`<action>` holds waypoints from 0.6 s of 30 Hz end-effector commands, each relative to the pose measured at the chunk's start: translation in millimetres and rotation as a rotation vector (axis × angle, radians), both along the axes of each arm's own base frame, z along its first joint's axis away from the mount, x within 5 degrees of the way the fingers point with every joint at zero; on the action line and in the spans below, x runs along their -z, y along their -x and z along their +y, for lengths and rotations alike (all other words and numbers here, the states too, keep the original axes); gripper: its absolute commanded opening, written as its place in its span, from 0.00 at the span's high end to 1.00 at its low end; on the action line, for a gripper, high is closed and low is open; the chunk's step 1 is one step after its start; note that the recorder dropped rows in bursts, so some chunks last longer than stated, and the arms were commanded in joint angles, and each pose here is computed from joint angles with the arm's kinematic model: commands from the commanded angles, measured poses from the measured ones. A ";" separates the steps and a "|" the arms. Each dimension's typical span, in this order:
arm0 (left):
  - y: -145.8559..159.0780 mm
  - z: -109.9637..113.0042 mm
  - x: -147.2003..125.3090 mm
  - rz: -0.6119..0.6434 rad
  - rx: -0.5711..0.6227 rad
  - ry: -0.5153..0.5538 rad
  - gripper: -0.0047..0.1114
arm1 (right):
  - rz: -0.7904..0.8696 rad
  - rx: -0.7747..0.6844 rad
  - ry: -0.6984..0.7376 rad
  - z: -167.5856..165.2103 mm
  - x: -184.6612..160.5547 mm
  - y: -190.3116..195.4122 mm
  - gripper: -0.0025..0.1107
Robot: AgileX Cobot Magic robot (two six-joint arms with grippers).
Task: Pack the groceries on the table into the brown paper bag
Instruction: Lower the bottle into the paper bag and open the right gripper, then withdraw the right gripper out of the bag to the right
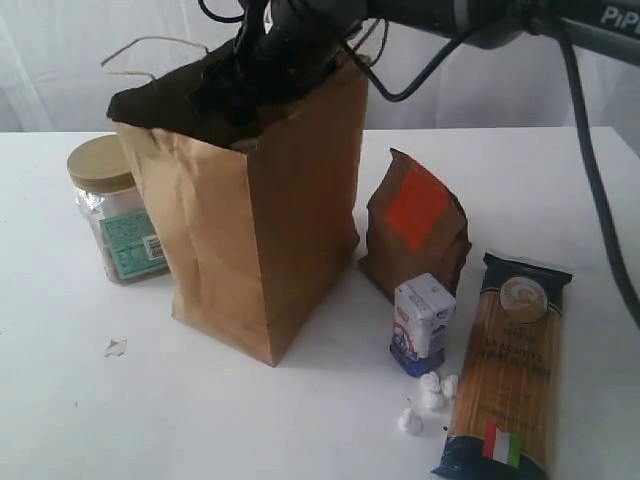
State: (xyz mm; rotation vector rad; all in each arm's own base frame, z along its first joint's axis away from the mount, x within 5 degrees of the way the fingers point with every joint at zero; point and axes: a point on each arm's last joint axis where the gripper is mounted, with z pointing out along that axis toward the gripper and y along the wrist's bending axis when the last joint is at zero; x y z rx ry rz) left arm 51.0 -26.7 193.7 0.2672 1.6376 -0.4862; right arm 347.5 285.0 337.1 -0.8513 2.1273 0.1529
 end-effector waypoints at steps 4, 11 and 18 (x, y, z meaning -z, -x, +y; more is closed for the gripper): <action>0.2 -0.1 0.8 -0.001 0.003 0.006 0.96 | -0.027 0.005 -0.001 -9.7 -17.5 4.6 0.36; 0.2 -0.1 0.8 -0.001 0.003 0.006 0.96 | -0.063 0.004 -0.031 -18.3 -40.9 15.7 0.36; 0.2 -0.1 0.8 -0.001 0.003 0.006 0.96 | -0.123 -0.013 -0.053 -30.3 -75.3 38.5 0.37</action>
